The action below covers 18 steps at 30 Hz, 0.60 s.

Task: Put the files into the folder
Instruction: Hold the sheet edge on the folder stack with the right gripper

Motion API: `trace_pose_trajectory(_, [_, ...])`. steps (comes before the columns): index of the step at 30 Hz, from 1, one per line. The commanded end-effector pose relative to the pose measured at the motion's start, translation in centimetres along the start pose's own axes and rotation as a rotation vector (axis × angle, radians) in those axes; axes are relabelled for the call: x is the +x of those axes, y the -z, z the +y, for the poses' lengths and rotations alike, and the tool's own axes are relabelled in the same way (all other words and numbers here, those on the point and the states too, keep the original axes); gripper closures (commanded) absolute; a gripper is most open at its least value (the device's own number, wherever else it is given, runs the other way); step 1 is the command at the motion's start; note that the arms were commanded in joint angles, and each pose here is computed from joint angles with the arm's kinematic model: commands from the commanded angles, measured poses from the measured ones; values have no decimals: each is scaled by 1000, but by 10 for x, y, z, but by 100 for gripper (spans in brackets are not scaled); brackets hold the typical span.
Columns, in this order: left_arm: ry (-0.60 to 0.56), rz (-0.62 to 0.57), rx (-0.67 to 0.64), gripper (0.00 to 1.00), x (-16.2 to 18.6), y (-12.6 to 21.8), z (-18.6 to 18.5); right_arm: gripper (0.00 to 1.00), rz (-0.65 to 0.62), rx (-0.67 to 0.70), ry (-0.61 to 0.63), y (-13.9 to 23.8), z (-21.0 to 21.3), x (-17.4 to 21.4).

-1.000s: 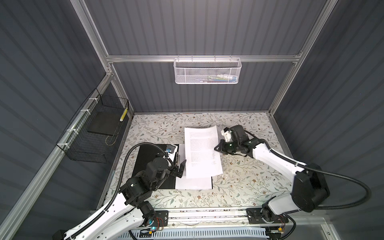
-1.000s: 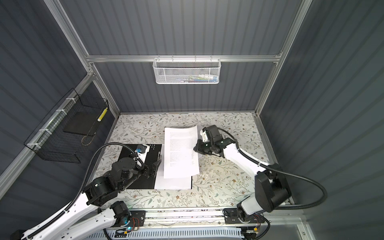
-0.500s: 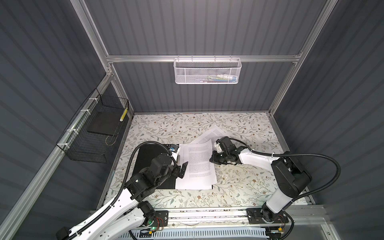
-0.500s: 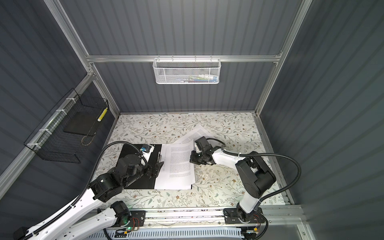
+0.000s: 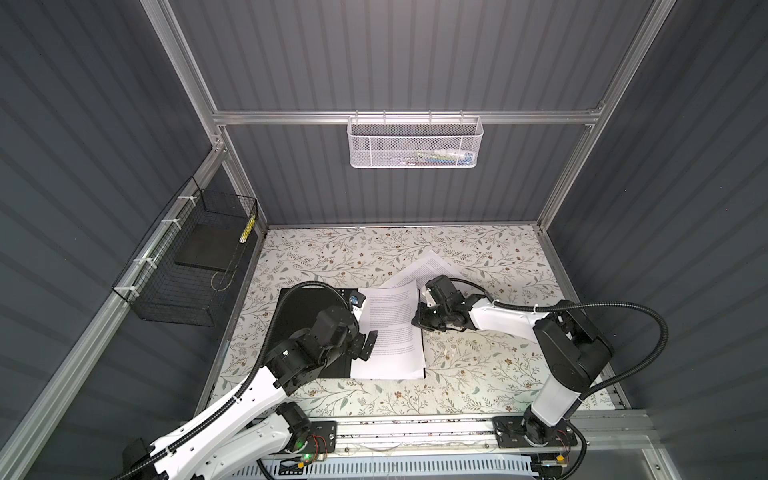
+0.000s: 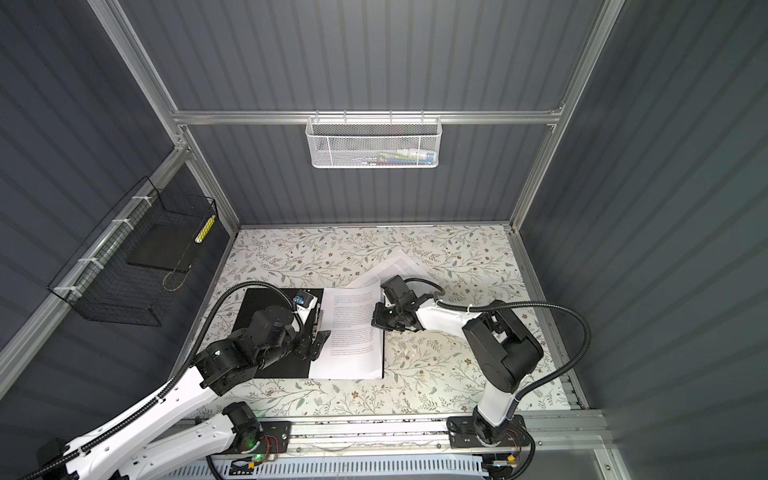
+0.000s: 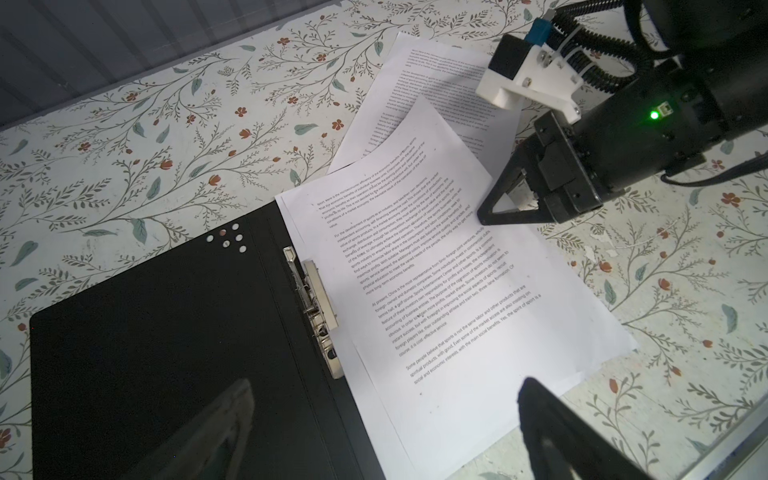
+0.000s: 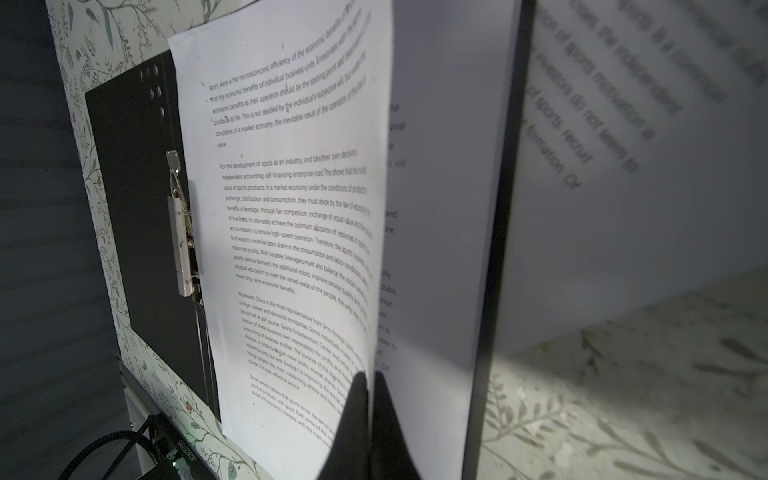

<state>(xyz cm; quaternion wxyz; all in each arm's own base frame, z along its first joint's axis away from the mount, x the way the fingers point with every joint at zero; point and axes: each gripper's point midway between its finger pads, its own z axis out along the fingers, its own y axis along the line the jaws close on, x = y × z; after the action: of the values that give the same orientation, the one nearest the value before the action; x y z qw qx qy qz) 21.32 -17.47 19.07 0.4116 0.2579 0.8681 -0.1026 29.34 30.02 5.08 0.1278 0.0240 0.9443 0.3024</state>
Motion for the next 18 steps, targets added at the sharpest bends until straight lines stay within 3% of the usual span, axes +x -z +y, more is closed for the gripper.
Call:
trace_pose_trajectory(1, [6, -13, 12, 0, -10, 6, -1, 100, -17, 1, -25, -2, 3, -1])
trace_pose_trajectory(18, [2, 10, 34, 0, -7, 3, -5, 100, 8, -6, -47, -9, 6, 7])
